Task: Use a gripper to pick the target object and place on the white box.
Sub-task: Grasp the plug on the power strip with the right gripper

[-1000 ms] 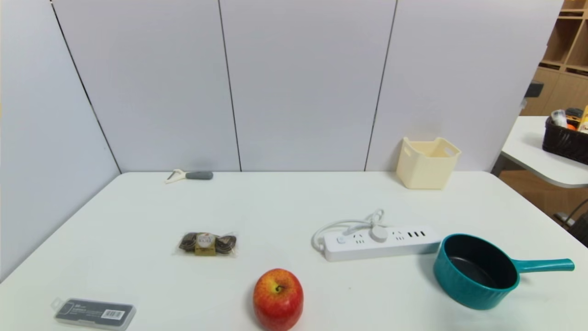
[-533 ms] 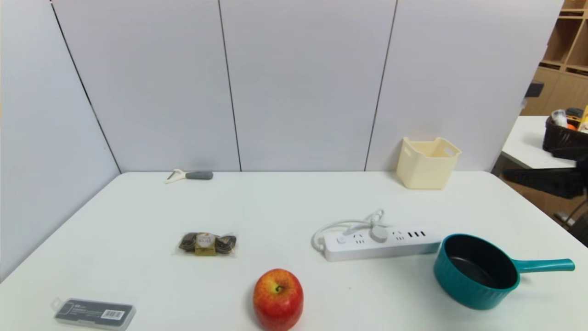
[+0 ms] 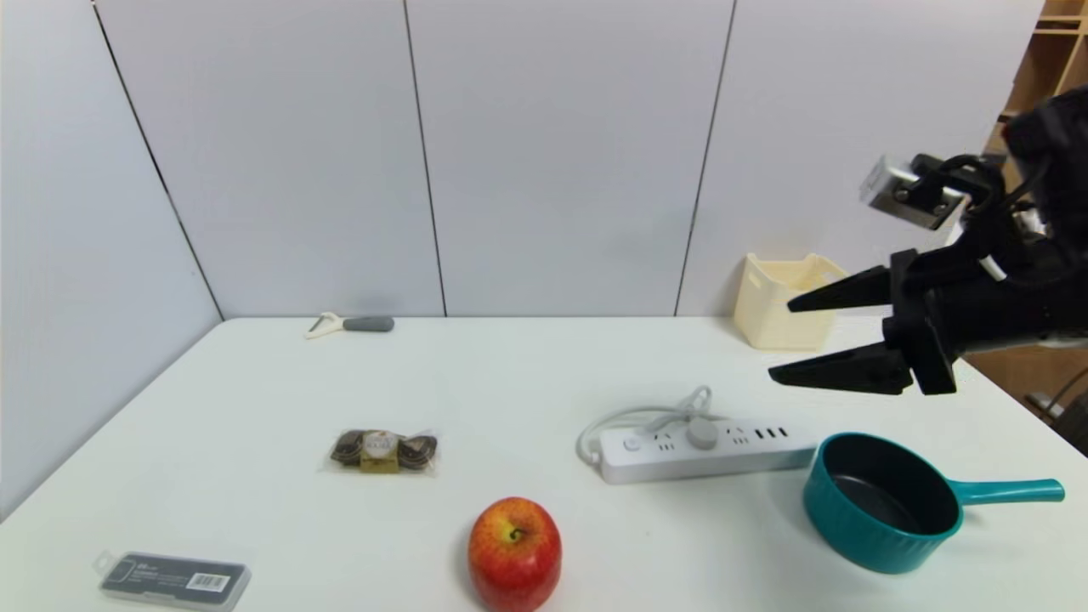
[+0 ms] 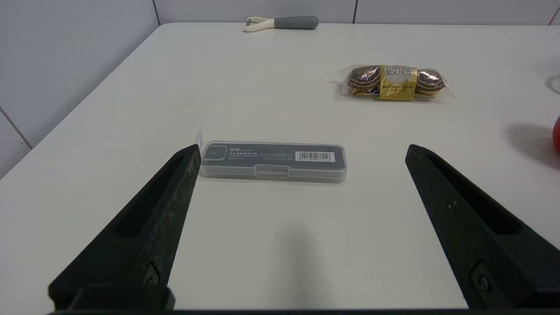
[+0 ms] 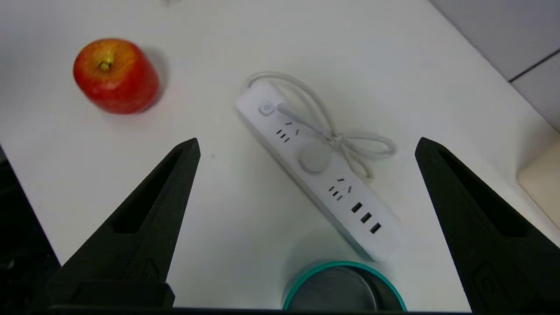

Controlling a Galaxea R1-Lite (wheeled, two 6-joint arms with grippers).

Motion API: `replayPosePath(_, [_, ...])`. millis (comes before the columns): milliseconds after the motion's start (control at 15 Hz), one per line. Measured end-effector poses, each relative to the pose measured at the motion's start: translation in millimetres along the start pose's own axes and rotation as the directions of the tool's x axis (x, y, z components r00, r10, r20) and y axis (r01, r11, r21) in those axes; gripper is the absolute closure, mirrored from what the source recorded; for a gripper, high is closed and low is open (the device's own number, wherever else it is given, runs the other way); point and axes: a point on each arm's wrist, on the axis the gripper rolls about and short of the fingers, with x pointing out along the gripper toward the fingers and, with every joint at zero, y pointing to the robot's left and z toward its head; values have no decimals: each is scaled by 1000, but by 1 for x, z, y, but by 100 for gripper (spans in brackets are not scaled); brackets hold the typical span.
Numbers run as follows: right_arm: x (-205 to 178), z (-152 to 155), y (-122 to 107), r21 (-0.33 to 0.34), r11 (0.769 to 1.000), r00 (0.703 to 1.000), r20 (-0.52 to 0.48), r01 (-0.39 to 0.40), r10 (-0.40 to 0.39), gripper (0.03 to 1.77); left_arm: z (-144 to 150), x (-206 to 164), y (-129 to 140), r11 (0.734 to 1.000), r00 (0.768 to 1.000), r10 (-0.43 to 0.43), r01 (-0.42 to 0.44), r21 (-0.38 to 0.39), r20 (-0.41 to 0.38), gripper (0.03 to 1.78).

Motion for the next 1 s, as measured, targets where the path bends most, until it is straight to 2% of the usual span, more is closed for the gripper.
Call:
replayPosePath(133, [17,-4,-6,-70,995,996,-66,-70,66,10,0,0,0,1000,1000,0,0,0,0,12])
replayPosePath(333, [41,-9,-18,-165,973,979,-151,-165,140,10,0,0,0,1000,1000,0,0,0,0,12])
replayPosePath(600, [76,-16,-39,-279,928,959,-206,-246,192,10,0,0,0,1000,1000,0,0,0,0,12])
replayPosePath(800, [100,-25,-53,-378,876,947,-228,-299,225,10,0,0,0,1000,1000,1,-1,0,0,12])
replayPosePath(1000, [116,-29,-62,-408,850,941,-208,-333,268,10,0,0,0,1000,1000,0,0,0,0,12])
